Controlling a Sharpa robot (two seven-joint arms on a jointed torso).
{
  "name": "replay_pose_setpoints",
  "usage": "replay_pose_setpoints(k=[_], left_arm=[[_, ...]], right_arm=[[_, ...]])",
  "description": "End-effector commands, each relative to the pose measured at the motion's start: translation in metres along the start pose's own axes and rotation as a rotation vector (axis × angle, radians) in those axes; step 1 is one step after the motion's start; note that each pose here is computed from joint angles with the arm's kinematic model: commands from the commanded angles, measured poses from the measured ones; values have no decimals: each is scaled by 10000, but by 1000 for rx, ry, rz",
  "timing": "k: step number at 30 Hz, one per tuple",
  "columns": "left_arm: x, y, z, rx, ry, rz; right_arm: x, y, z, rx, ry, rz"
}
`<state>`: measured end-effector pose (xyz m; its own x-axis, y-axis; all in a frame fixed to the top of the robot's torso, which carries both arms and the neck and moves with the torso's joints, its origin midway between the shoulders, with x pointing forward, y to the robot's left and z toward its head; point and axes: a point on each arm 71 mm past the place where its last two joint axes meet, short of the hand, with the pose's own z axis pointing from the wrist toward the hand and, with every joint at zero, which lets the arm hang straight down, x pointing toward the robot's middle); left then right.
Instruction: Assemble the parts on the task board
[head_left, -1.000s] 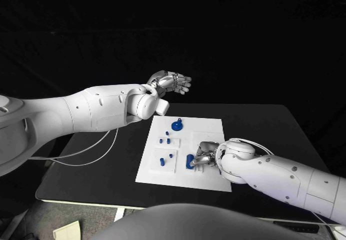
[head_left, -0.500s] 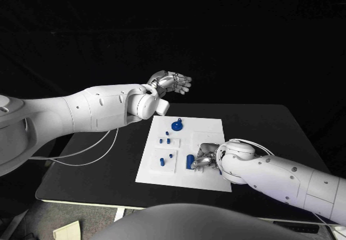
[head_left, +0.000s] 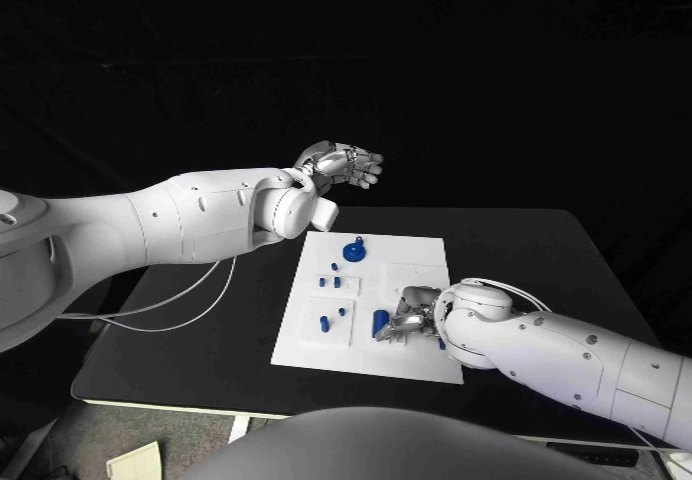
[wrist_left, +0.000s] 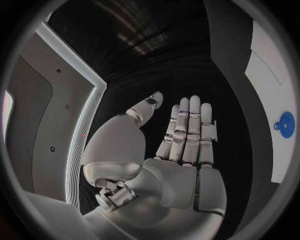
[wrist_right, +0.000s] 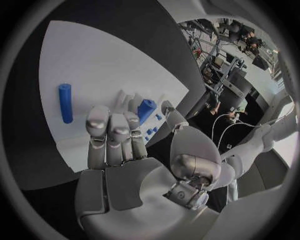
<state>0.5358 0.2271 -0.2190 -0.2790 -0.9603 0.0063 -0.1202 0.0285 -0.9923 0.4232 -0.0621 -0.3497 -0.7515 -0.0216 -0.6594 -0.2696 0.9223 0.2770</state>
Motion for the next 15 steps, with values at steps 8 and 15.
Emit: replay_pose_setpoints(k=[8, 15], left_arm=[[10, -17, -3, 10, 14, 1], [-17, -15, -15, 9, 8, 2]], right_arm=[[-118, -124, -119, -37, -69, 90], [-389, -373, -343, -34, -134, 165]])
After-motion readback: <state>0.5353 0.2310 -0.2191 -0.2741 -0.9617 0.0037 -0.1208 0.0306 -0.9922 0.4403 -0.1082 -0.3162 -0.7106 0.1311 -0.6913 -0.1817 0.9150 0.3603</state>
